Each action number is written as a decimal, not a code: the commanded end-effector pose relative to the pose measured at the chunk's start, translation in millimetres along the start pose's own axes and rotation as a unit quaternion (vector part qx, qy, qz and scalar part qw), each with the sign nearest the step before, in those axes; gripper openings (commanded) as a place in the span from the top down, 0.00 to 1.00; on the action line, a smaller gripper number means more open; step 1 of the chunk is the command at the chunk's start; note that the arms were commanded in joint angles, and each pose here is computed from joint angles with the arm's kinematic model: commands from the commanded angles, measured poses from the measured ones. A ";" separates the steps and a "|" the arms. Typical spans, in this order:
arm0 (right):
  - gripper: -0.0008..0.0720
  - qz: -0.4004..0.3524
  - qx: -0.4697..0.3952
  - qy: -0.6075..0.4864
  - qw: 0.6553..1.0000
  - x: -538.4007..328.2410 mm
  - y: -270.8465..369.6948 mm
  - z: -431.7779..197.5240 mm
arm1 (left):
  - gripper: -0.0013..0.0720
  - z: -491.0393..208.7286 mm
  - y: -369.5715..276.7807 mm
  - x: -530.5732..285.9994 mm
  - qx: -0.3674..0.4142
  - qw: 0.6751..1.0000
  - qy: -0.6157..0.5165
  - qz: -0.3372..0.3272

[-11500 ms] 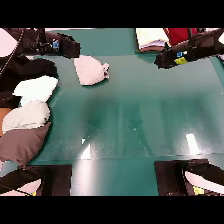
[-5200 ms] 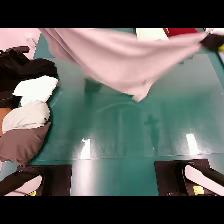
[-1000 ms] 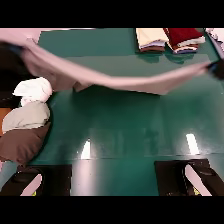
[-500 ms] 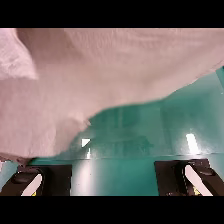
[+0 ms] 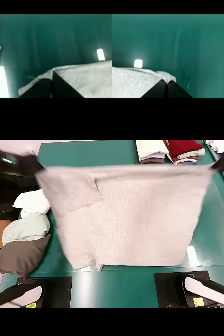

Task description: Fold the shirts.

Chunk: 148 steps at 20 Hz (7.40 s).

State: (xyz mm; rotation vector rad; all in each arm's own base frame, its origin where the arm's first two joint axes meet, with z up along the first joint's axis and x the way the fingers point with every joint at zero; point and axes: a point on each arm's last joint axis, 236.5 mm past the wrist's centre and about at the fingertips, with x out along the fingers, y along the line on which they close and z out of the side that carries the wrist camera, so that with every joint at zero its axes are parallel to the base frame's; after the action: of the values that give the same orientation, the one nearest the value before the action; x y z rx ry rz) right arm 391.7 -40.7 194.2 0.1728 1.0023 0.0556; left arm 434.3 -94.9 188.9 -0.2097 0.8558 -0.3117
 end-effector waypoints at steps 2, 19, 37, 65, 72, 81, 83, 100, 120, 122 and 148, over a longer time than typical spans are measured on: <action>0.97 0.012 0.043 0.138 0.989 138.2 -27.1 -46.3 | 0.95 -63.4 43.1 143.0 -0.040 0.992 0.116 -0.016; 0.97 0.043 0.043 0.174 0.983 195.2 -19.0 -61.8 | 0.95 -137.3 83.8 169.7 -0.065 0.965 0.254 -0.013; 0.43 0.054 0.052 0.128 0.989 95.8 14.7 -113.4 | 0.28 -324.7 19.6 46.0 -0.122 0.938 0.324 0.014; 0.33 0.101 0.358 0.262 0.890 134.4 -46.1 -313.0 | 0.96 -302.7 -22.2 69.3 -0.152 0.952 0.251 -0.090; 0.85 0.103 0.263 0.233 0.931 158.6 -21.2 -273.6 | 0.96 -300.9 -21.8 69.8 -0.153 0.953 0.248 -0.089; 0.97 -0.003 0.079 0.275 0.958 73.1 -35.6 -279.8 | 0.96 -327.3 -17.6 -18.2 -0.070 0.951 0.296 -0.048; 0.97 -0.025 0.078 0.247 0.966 59.3 -38.2 -274.4 | 0.96 -330.6 -20.1 -25.9 -0.065 0.949 0.305 -0.051; 0.97 0.023 0.019 0.216 0.976 166.0 -7.0 -117.4 | 0.95 -147.5 38.6 118.9 -0.018 0.988 0.148 0.029; 0.62 0.241 0.163 0.229 0.929 233.3 -4.0 -160.7 | 0.96 -155.0 -103.5 158.7 -0.031 0.985 0.130 -0.105; 0.97 0.240 0.131 0.217 0.937 234.1 12.7 -147.7 | 0.96 -165.5 -131.3 179.1 -0.031 0.983 0.134 -0.123; 0.97 0.473 -0.184 0.050 0.860 0.9 397.2 -84.9 | 0.96 -21.2 -42.3 107.4 0.041 0.999 0.012 -0.016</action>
State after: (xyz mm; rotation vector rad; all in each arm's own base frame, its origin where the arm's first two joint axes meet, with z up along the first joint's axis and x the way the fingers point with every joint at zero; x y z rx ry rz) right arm 355.6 290.4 213.1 0.2416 0.9342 1.0198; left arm 464.6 -263.8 52.4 -0.2459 0.9849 -0.5238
